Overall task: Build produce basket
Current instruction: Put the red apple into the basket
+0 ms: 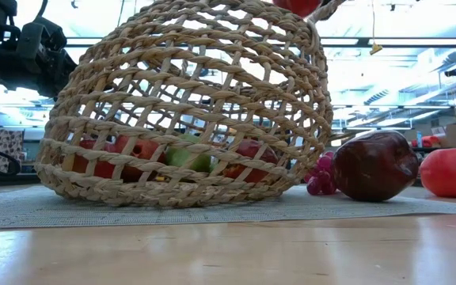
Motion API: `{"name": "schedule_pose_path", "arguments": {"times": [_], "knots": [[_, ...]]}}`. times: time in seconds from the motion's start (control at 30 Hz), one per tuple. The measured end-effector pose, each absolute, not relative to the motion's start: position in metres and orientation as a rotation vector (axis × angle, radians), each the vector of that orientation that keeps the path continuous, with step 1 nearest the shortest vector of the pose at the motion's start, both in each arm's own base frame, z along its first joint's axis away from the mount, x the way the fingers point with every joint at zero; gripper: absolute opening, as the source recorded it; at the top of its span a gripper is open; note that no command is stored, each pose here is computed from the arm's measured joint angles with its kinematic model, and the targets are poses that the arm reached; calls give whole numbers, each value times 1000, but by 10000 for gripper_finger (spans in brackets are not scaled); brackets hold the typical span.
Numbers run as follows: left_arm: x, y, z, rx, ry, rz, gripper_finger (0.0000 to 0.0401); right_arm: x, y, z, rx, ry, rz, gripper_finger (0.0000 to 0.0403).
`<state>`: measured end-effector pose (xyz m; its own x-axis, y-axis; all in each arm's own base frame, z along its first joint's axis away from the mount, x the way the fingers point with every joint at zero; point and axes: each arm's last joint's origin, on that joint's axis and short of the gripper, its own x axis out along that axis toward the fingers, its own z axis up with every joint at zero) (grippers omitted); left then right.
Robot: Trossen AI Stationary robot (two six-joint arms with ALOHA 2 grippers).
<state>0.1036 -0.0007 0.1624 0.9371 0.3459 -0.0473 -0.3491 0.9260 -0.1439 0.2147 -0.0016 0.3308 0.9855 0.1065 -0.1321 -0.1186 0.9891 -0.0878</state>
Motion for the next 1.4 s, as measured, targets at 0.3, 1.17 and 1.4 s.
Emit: {"name": "schedule_pose_path", "arguments": {"times": [0.3, 1.17, 1.4], "knots": [[104, -1, 162, -151, 21, 356, 35, 218, -1, 323, -29, 102, 108, 351], [104, -1, 162, -151, 22, 356, 38, 237, 5, 309, 33, 88, 130, 351], [104, -1, 162, -151, 22, 356, 37, 239, 14, 311, 26, 58, 106, 351]]}}
